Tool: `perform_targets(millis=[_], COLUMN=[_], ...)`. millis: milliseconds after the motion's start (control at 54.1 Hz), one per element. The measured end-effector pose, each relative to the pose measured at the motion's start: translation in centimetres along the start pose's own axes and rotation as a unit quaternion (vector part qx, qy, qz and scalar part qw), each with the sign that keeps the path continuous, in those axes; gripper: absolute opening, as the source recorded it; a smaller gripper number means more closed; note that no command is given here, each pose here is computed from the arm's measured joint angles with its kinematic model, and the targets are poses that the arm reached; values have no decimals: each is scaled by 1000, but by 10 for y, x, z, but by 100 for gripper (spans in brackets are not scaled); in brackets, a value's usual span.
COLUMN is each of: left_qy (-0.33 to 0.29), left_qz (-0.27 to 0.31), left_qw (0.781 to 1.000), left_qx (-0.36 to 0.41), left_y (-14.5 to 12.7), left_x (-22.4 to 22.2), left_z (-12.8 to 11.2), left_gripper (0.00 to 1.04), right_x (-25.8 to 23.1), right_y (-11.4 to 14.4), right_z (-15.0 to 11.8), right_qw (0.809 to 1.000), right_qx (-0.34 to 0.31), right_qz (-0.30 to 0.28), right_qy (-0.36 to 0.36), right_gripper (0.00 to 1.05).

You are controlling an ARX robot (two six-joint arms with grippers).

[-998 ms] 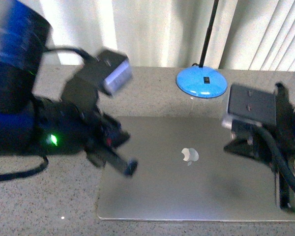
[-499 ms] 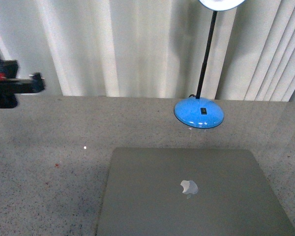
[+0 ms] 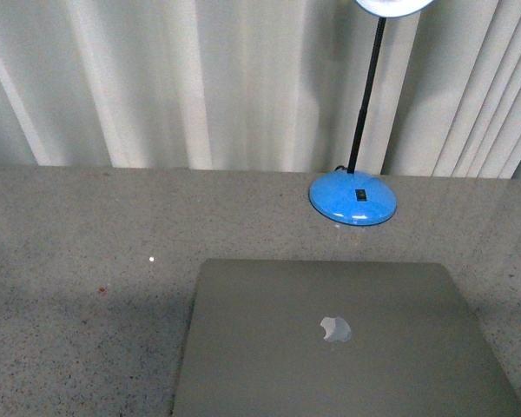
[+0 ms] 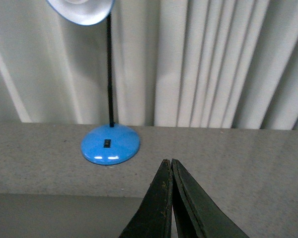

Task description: Close laptop

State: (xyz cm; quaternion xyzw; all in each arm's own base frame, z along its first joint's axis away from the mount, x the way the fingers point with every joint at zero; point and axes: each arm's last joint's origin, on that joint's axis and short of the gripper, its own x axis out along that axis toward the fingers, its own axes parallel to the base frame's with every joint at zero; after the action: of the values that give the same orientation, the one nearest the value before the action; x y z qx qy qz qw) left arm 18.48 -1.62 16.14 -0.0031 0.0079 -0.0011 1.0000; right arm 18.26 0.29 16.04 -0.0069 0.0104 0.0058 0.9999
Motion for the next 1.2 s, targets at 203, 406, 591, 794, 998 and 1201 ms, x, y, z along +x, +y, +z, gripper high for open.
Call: perform_targets(millis=[203,406,591,794,998,1201], left_qy=[0,-2,-12,-17,-21,-22], left_qz=[-10,2,0,0,0,0], left_qw=[1000,1000,1000,1000,1000,1000], left_qx=[0,0,-1,-1,-1,0], left_y=[9,16,16,16,16,16], left_x=[-17,-33,-42,-50,-58,-64], left_z=[0,1,7,10,13,14], left_gripper=[4,4,4,4,4,4], right_x=[-17,-33,-42,-50,-57,-63], right_y=[-2,-2,-2,-2,-2,-2], right_z=[0,0,1,4,6,7], right_qw=[1000,1000,1000,1000,1000,1000], right_qx=[1,1,1,1,1,1], right_qz=[-6,-6,-6,-6,-6,-6], right_qy=[-1,-1,-4,-8,-12,-14], right_gripper=[3,3,3,3,3,3])
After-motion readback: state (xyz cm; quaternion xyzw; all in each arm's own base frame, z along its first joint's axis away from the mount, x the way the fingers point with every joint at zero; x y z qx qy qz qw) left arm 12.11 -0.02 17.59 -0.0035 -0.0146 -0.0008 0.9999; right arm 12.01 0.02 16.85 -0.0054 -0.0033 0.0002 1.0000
